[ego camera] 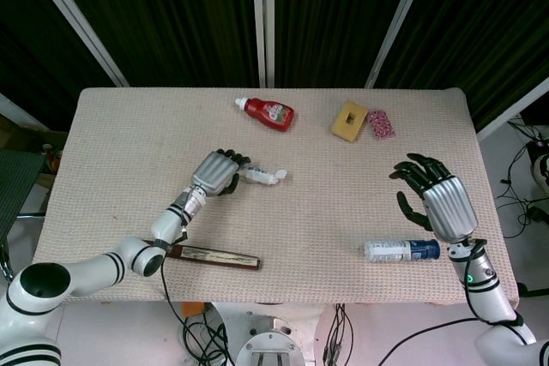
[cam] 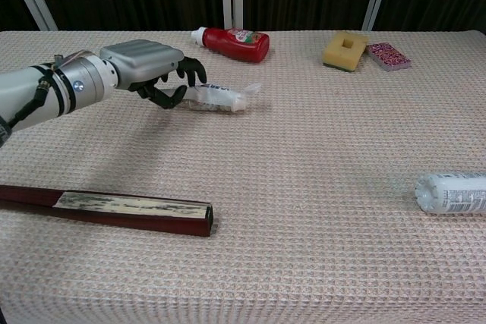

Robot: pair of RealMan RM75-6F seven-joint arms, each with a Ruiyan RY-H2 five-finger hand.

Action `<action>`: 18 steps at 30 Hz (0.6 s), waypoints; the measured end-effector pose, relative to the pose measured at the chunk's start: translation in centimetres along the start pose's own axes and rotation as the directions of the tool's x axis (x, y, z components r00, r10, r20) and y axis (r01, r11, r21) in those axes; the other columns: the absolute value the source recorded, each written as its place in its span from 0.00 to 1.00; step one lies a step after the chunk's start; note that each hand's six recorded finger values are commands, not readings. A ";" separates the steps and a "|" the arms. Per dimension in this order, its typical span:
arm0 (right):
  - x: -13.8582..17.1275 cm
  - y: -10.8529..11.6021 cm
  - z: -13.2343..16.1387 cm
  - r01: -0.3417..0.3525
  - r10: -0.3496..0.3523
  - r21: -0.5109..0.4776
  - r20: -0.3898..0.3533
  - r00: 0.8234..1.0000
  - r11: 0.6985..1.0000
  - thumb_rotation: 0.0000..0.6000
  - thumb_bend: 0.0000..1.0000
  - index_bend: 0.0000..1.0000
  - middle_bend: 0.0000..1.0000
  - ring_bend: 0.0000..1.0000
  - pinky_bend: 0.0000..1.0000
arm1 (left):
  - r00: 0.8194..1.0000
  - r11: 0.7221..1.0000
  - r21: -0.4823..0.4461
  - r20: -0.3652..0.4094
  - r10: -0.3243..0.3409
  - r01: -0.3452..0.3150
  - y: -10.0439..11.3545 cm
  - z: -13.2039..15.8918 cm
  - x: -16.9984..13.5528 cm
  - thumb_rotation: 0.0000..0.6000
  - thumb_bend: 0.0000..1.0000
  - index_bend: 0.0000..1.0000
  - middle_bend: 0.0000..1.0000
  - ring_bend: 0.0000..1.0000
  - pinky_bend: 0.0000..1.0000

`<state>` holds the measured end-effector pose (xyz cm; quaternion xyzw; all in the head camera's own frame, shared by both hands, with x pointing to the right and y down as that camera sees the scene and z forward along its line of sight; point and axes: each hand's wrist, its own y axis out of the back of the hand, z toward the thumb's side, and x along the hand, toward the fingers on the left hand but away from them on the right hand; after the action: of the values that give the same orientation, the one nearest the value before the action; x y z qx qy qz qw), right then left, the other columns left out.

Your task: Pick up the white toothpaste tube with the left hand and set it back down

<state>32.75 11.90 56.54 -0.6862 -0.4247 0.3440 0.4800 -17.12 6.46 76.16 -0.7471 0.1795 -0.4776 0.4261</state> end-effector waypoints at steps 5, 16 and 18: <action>0.6 0.4 -0.9 -0.004 0.004 0.009 0.038 0.999 1.000 1.00 0.44 0.37 0.34 0.18 0.32 | 0.999 0.999 -0.015 -0.033 0.035 -0.035 1.7 -1.8 -2.2 0.60 0.67 0.18 0.23 0.20 0.26; 3.6 0.8 -5.8 -0.173 0.167 -0.005 0.290 0.942 0.985 1.00 0.38 0.11 0.17 0.05 0.20 | 0.903 0.957 0.035 -0.320 0.285 -0.289 8.8 -12.4 -15.1 0.69 0.37 0.18 0.23 0.20 0.24; 4.3 0.9 -6.2 -0.178 0.178 -0.028 0.312 0.933 0.984 1.00 0.38 0.10 0.16 0.05 0.19 | 0.859 0.940 0.072 -0.387 0.335 -0.334 9.4 -14.4 -19.0 0.70 0.36 0.18 0.23 0.20 0.22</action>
<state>40.17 13.39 57.26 -0.6584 -0.4315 0.4908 0.3734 -37.40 7.22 60.48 -0.5928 0.3878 -0.5366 0.4585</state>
